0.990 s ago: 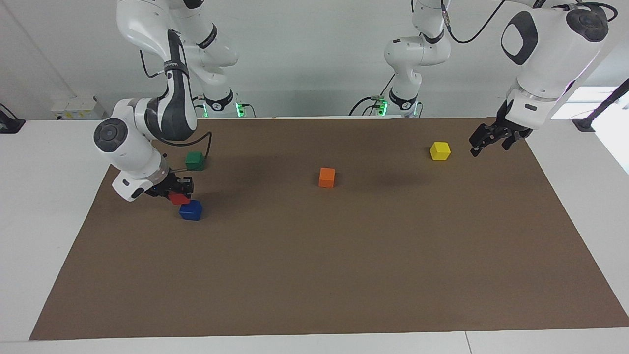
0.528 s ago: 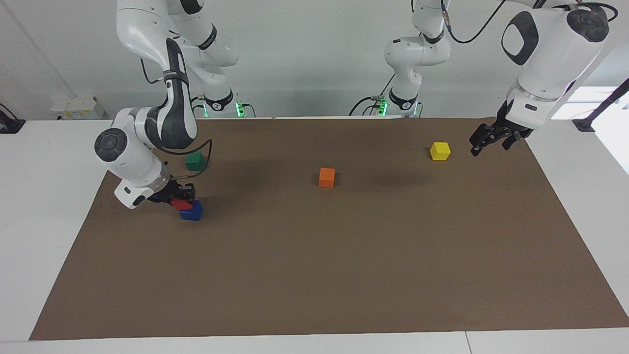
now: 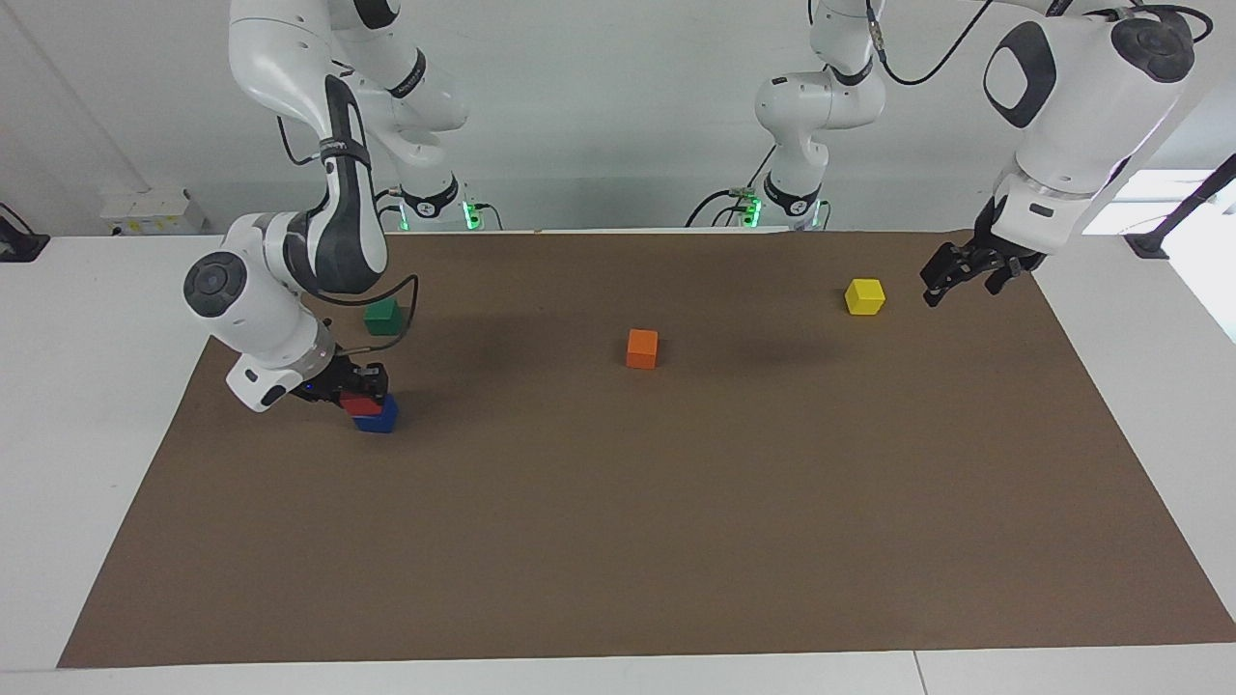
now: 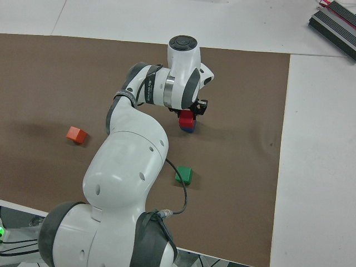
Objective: Transfer red block to right arm and stack on blue block
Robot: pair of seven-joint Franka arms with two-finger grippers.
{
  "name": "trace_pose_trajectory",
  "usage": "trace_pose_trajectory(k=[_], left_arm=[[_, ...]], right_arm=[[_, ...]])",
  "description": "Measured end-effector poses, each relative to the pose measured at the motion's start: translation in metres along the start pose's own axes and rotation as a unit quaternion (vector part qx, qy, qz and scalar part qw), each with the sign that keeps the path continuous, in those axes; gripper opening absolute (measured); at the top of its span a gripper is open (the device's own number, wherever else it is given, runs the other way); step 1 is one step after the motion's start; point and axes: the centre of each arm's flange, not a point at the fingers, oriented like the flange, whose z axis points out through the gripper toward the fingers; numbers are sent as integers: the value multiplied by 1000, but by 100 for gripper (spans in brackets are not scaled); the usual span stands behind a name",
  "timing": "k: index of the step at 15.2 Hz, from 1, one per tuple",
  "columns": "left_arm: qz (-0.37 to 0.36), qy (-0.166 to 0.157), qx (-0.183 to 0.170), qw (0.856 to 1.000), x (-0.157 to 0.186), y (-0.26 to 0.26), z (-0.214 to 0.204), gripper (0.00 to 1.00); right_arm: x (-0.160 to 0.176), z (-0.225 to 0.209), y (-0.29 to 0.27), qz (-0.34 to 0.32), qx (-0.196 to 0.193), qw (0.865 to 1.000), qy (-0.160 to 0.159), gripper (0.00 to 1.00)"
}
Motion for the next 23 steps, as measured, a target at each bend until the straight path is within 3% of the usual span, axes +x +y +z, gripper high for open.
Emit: trace_pose_trajectory(k=[5, 9, 13, 20, 23], left_arm=[[0, 0, 0, 1000, 0, 0, 0, 100], [0, 0, 0, 1000, 0, 0, 0, 100], [0, 0, 0, 1000, 0, 0, 0, 100], [0, 0, 0, 1000, 0, 0, 0, 100], [-1, 1, 0, 1000, 0, -1, -1, 100]], right_arm=[[7, 21, 2, 1, 2, 1000, -4, 100], [7, 11, 2, 1, 2, 1000, -6, 100], [2, -57, -6, -5, 2, 1000, -9, 100], [-37, -193, -24, -70, -41, 993, 87, 100], [-65, -227, -30, -75, -45, 992, 87, 100]])
